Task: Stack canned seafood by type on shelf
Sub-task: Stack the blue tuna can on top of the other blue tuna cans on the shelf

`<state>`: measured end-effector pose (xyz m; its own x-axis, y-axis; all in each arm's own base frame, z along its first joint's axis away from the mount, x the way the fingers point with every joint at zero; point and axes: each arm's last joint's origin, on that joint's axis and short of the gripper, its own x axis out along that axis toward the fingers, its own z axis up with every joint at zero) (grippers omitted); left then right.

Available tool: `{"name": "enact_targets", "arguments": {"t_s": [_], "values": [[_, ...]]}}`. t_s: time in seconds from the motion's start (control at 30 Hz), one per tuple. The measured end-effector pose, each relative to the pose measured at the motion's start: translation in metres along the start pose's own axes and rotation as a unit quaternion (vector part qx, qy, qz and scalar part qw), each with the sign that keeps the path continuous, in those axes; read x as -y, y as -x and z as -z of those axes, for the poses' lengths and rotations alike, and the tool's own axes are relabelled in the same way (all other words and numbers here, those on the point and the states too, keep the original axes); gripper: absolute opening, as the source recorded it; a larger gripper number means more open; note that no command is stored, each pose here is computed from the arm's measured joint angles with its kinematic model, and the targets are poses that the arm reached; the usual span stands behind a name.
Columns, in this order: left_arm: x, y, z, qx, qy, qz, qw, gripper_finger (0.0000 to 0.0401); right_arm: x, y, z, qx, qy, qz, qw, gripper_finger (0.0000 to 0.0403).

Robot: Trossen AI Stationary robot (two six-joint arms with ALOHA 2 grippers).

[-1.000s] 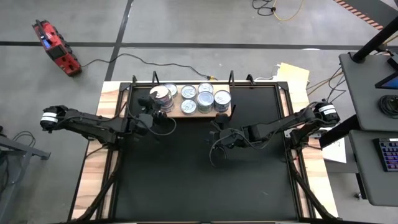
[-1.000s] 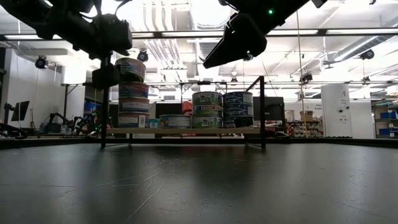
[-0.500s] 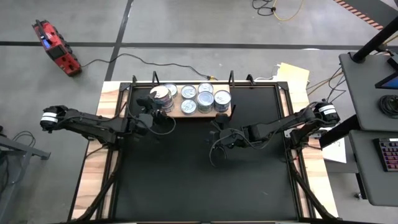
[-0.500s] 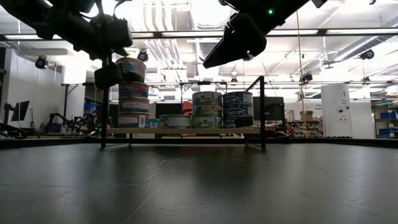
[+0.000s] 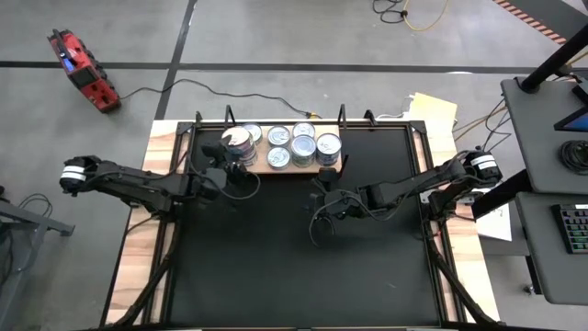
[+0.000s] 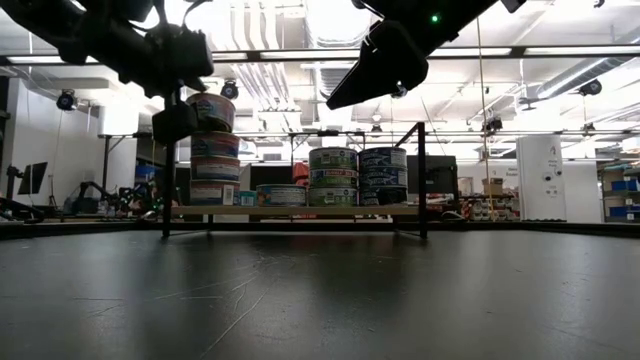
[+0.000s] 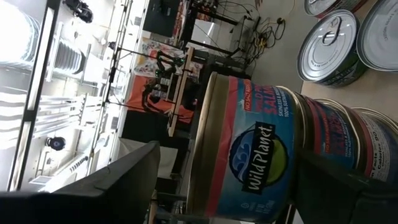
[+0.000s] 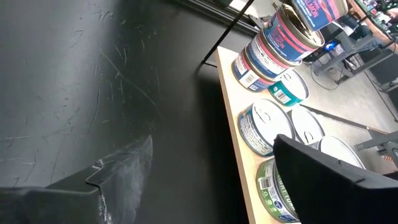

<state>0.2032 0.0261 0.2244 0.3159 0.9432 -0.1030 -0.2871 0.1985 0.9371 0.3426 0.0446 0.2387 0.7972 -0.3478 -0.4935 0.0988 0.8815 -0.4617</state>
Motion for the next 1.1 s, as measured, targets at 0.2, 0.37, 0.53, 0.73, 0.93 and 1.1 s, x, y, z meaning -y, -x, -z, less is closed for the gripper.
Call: {"name": "enact_targets", "arguments": {"t_s": [0.2, 0.37, 0.53, 0.73, 0.93, 1.1], "values": [[0.0057, -0.0015, -0.0012, -0.003, -0.013, 0.004, 1.0, 0.032, 0.0, 0.0, 0.0, 0.0, 0.0, 0.0, 1.0, 0.0329], [0.0081, -0.0023, -0.0018, -0.007, -0.018, 0.002, 1.0, 0.0344, 0.0, 0.0, 0.0, 0.0, -0.001, 0.0, 1.0, 0.0325], [0.0081, -0.0023, -0.0018, -0.008, -0.018, 0.002, 1.0, 0.0351, 0.0, 0.0, 0.0, 0.0, -0.002, 0.0, 1.0, 0.032], [0.008, -0.0022, -0.0015, -0.014, -0.018, -0.003, 1.0, 0.0351, 0.0001, -0.0001, 0.0001, 0.0, -0.002, 0.0, 1.0, 0.0319], [0.0079, -0.0023, -0.0004, -0.029, -0.029, -0.013, 0.999, 0.0351, -0.0001, -0.0001, 0.0004, -0.001, -0.001, 0.0, 1.0, 0.0329], [0.0084, -0.0025, -0.0005, -0.029, -0.012, -0.014, 0.999, 0.0351, -0.0001, -0.0001, 0.0004, -0.001, -0.002, 0.0, 1.0, 0.0326]]}}
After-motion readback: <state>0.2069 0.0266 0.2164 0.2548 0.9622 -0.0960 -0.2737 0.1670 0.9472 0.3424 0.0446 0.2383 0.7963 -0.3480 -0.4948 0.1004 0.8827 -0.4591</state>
